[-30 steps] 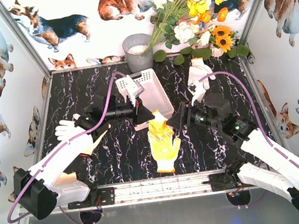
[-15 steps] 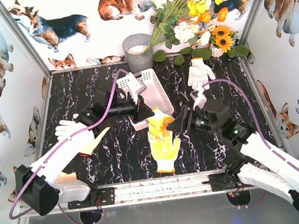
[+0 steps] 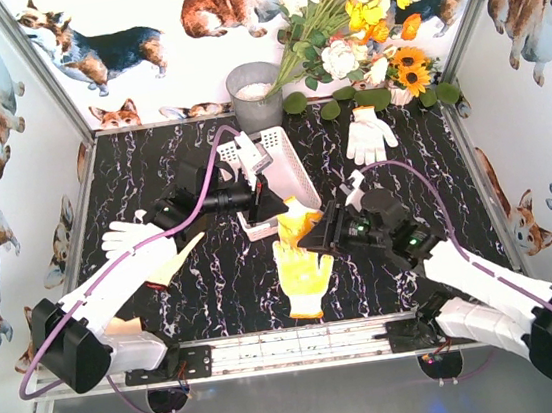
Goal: Put the gloves into the storage basket
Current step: Turn over the glove.
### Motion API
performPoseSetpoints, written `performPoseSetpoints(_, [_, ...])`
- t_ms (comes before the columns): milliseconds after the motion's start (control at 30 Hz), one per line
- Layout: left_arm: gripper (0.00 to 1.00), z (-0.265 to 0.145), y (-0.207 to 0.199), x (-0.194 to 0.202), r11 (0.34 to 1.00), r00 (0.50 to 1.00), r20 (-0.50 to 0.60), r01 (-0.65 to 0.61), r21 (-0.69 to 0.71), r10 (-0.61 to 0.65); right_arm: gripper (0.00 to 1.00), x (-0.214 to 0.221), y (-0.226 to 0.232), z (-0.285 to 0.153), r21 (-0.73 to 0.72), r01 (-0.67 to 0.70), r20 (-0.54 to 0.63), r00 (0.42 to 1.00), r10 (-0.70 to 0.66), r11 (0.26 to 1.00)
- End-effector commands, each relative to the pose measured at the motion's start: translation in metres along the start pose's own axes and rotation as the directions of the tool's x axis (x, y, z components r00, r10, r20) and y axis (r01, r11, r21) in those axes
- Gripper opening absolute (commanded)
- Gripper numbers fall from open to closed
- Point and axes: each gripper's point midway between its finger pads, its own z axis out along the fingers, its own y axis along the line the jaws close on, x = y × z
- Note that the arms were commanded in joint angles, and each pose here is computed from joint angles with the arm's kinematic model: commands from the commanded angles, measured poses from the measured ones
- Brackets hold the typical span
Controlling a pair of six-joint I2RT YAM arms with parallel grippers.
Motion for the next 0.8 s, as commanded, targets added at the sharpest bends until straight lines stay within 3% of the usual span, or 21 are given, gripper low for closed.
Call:
performPoseSetpoints(0, [0.0,-0.002,-0.01,-0.011,0.998,0.999,0.029,-0.03,0.053,0.028,0.44,-0.011,0.014,0.013,-0.07,-0.005,0.038,0.999,0.008,0.998])
performPoseSetpoints(767, [0.0,-0.004,-0.03,0.028,0.983,0.997,-0.077,0.042,0.179,-0.029,0.47,-0.035,-0.018,0.044,0.005,-0.04,0.156,0.987,0.038,0.999])
